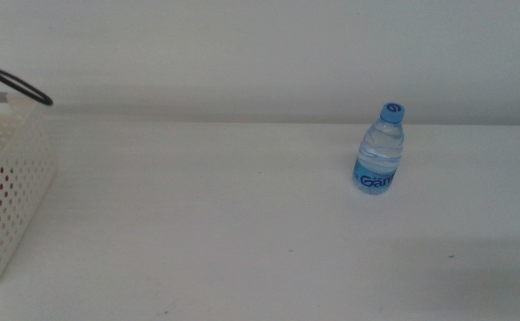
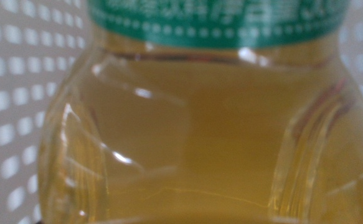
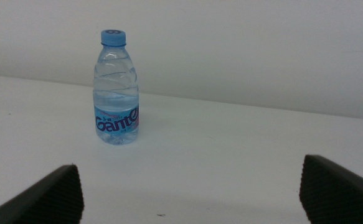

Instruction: Use arms to grab the bottles and put them into the dustbin to the left of the table.

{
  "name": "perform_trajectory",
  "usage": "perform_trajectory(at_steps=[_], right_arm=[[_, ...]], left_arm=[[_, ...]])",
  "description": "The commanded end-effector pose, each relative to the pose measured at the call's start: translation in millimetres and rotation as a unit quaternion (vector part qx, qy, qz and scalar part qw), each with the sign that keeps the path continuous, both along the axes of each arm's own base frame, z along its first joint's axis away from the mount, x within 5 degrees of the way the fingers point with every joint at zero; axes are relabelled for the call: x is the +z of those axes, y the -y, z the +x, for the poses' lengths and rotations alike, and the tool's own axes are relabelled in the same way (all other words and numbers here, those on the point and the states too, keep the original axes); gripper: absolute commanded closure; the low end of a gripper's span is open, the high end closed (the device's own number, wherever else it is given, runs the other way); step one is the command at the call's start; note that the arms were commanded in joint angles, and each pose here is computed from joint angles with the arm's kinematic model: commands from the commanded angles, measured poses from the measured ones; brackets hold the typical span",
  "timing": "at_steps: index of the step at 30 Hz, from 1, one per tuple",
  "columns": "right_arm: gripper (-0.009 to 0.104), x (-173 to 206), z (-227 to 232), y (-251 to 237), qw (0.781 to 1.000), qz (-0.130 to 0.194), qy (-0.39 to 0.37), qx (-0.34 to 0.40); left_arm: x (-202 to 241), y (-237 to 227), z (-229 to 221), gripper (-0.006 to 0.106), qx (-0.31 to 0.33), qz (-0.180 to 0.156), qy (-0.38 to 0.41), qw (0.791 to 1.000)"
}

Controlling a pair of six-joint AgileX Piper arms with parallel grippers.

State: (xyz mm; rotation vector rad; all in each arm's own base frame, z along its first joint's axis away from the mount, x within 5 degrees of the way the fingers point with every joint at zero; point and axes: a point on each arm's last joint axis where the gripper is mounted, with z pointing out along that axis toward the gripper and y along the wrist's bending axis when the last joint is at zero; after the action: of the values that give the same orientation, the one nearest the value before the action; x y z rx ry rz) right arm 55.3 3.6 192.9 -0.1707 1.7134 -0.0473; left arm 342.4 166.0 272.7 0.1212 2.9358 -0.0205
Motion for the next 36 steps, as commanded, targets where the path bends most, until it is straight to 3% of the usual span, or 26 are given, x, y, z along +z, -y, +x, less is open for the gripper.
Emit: perform_trajectory(at_steps=[1,5,9,12,13,17,23,26,31,36], right_arm=[[0.003,-12.0,-1.1,0.5,1.0,-0.005,0.0,-0.003],[0.003,-12.0,-1.1,0.5,1.0,-0.005,0.0,-0.003],[0.003,-12.0,-1.1,0.5,1.0,-0.005,0.0,-0.003],[0.003,-12.0,-1.1,0.5,1.0,-0.005,0.0,-0.003],[0.003,-12.0,-1.1,0.5,1.0,-0.005,0.0,-0.003],[0.003,-12.0,-1.1,0.5,1.0,-0.005,0.0,-0.003],[0.003,-12.0,-1.1,0.5,1.0,-0.005,0.0,-0.003],[0.003,-12.0,-1.1,0.5,1.0,-0.005,0.0,-0.003],[0.003,-12.0,-1.1,0.5,1.0,-0.005,0.0,-0.003],[0.003,-12.0,-1.1,0.5,1.0,-0.005,0.0,-0.003]], left_arm=[[-6.1,2.6,-0.8,0.102,0.004,-0.032,-0.034,0.999],[-20.0,0.8,2.5,0.098,0.004,-0.041,-0.054,0.998],[-21.6,0.9,3.2,0.083,-0.009,-0.042,-0.054,0.998],[-21.7,0.6,3.0,0.061,-0.009,-0.04,-0.055,0.998],[-21.8,-0.3,2.5,0.041,-0.01,-0.035,-0.057,0.998],[-8.6,1.9,0.0,0.006,-0.004,-0.028,-0.041,0.999],[55.3,32.6,-19.1,0.007,0.003,0.004,0.036,0.999],[93.8,62.6,-37.9,0.007,0.005,0.003,0.091,0.996],[132.0,127.9,-75.9,0.007,-0.064,-0.031,0.167,0.983],[150.1,183.4,-126.9,0.007,-0.159,-0.025,0.258,0.953]])
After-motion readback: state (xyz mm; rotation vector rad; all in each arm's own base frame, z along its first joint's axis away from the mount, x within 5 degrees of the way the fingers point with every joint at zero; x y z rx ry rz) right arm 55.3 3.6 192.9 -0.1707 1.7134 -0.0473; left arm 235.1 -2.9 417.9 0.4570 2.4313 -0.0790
